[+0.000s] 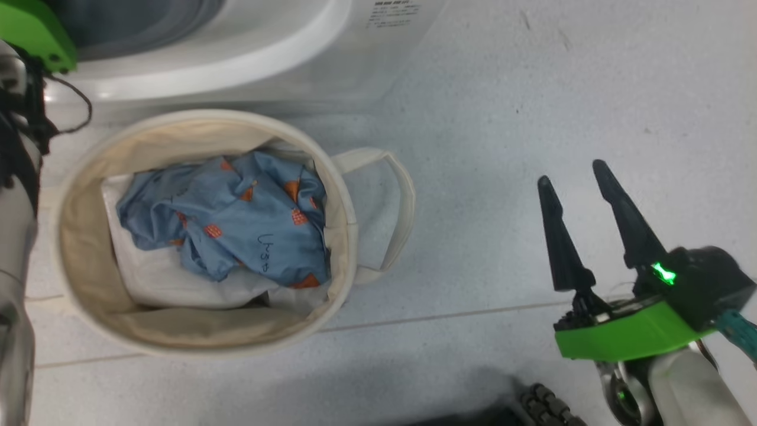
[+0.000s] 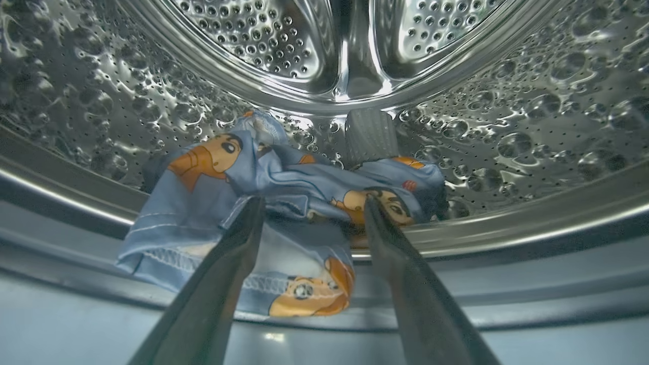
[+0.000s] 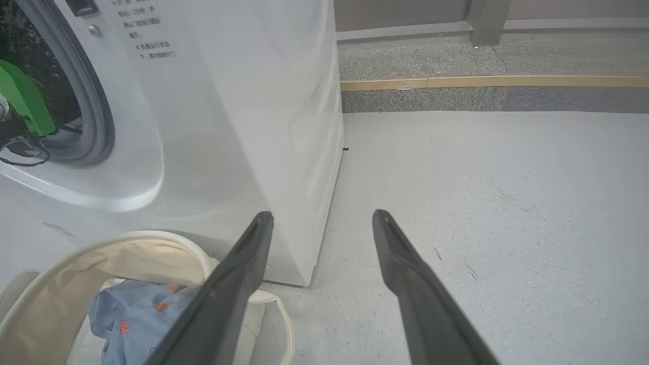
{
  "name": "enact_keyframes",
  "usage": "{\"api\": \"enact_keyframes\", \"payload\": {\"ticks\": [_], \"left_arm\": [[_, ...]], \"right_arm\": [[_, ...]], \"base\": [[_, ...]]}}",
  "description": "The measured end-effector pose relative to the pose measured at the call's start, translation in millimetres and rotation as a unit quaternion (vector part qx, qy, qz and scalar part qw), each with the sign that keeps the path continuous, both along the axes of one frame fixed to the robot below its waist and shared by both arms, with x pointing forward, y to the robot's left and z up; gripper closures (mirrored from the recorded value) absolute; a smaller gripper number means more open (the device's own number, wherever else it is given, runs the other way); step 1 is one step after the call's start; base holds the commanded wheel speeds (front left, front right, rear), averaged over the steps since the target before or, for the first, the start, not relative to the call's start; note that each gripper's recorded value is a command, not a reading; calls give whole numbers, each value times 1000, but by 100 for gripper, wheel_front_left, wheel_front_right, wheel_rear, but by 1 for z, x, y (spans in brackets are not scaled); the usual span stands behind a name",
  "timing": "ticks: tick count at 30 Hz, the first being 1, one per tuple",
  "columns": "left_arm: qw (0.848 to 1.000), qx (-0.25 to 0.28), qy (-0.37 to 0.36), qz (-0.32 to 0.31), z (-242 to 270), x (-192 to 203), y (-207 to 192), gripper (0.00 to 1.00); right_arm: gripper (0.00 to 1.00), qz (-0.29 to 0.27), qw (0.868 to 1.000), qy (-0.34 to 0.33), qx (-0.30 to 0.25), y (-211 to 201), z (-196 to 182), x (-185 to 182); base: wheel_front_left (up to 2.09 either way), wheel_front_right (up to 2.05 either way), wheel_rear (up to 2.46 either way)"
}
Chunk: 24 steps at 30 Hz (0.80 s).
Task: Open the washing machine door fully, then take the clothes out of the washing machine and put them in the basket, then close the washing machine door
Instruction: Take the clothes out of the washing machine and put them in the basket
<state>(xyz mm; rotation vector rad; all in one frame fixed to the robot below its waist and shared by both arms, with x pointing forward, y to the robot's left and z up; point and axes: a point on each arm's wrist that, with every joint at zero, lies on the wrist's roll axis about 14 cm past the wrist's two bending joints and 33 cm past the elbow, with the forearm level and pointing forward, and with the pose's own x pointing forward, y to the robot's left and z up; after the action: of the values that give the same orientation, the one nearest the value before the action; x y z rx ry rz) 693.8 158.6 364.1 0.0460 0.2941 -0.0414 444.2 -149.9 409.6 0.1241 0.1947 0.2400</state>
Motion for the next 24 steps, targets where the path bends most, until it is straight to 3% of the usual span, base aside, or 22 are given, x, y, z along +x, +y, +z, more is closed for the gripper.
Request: {"api": "enact_keyframes", "payload": {"ticks": [11, 17, 18, 19, 20, 24], "left_arm": [[995, 39, 65, 68, -29, 7, 27, 0], [993, 47, 82, 73, -30, 6, 28, 0], [993, 49, 82, 72, -30, 6, 28, 32], [993, 51, 79, 72, -30, 6, 28, 90], [993, 52, 75, 71, -29, 7, 28, 100], [994, 54, 66, 68, -29, 6, 30, 100]], "right_arm": [[0, -15, 1000, 20, -9, -9, -15, -5], [0, -20, 1000, 19, -9, -11, -13, -4], [0, -20, 1000, 19, -10, -11, -13, -4], [0, -20, 1000, 19, -11, -11, -13, -4], [0, -20, 1000, 20, -12, -10, -14, -4], [0, -19, 1000, 23, -9, -9, -16, -3]], "base": [[0, 0, 0], [0, 0, 0], [0, 0, 0], [0, 0, 0], [0, 0, 0], [0, 0, 0]]}}
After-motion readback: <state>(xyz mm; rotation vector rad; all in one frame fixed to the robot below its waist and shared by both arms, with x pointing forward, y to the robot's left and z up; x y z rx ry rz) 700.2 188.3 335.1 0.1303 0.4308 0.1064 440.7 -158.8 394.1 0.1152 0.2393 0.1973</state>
